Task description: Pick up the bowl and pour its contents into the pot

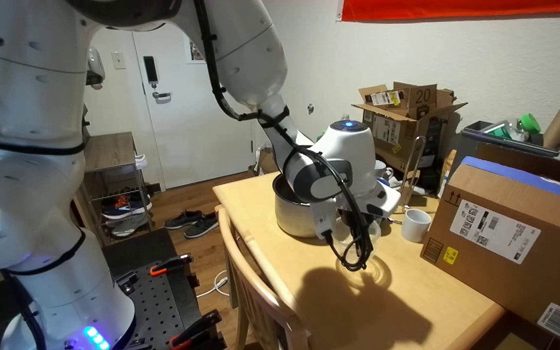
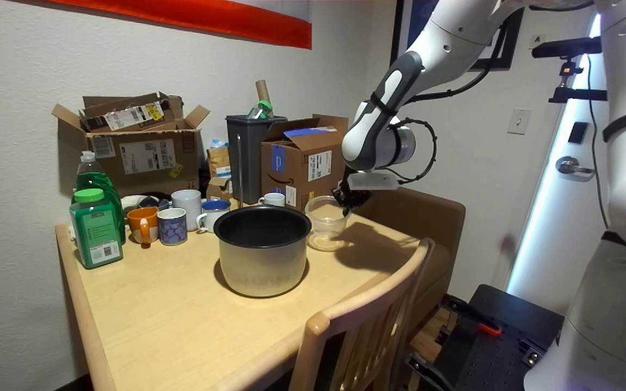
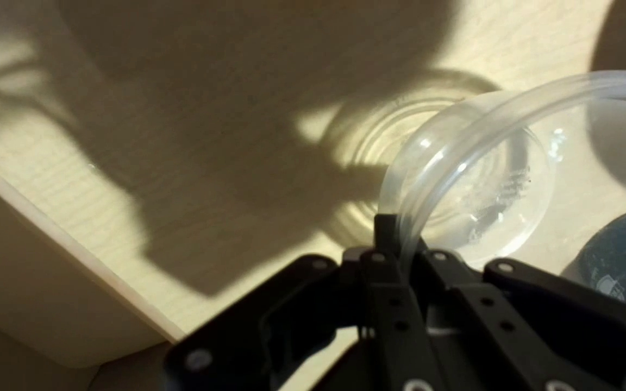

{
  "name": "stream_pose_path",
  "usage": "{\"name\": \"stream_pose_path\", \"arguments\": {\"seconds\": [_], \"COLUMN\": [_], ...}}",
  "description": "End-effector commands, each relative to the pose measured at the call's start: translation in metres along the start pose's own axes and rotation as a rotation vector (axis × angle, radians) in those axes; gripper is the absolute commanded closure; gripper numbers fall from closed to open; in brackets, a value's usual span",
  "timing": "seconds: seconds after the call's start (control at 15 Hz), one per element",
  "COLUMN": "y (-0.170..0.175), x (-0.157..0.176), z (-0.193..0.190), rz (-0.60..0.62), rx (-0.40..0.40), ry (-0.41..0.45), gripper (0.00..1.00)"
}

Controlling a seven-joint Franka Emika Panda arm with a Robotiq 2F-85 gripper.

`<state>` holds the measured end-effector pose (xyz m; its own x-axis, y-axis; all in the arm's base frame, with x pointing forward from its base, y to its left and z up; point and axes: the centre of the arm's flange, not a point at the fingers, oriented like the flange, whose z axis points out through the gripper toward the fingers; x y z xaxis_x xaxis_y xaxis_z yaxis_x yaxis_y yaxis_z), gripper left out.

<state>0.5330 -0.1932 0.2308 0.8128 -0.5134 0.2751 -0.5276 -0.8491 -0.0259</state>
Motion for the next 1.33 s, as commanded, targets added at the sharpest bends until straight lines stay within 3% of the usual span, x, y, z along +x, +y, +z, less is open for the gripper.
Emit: {"name": "stream_pose_path", "arguments": {"seconds": [0.0, 1.27], "y": [0.006, 0.009], "x": [0.011, 0.040], "z": [0.009, 0.054], "rz": [0.016, 0.087], "rx": [0.003, 0.010], "ry": [-0.017, -0.132], "gripper": [0.97, 0.95]}}
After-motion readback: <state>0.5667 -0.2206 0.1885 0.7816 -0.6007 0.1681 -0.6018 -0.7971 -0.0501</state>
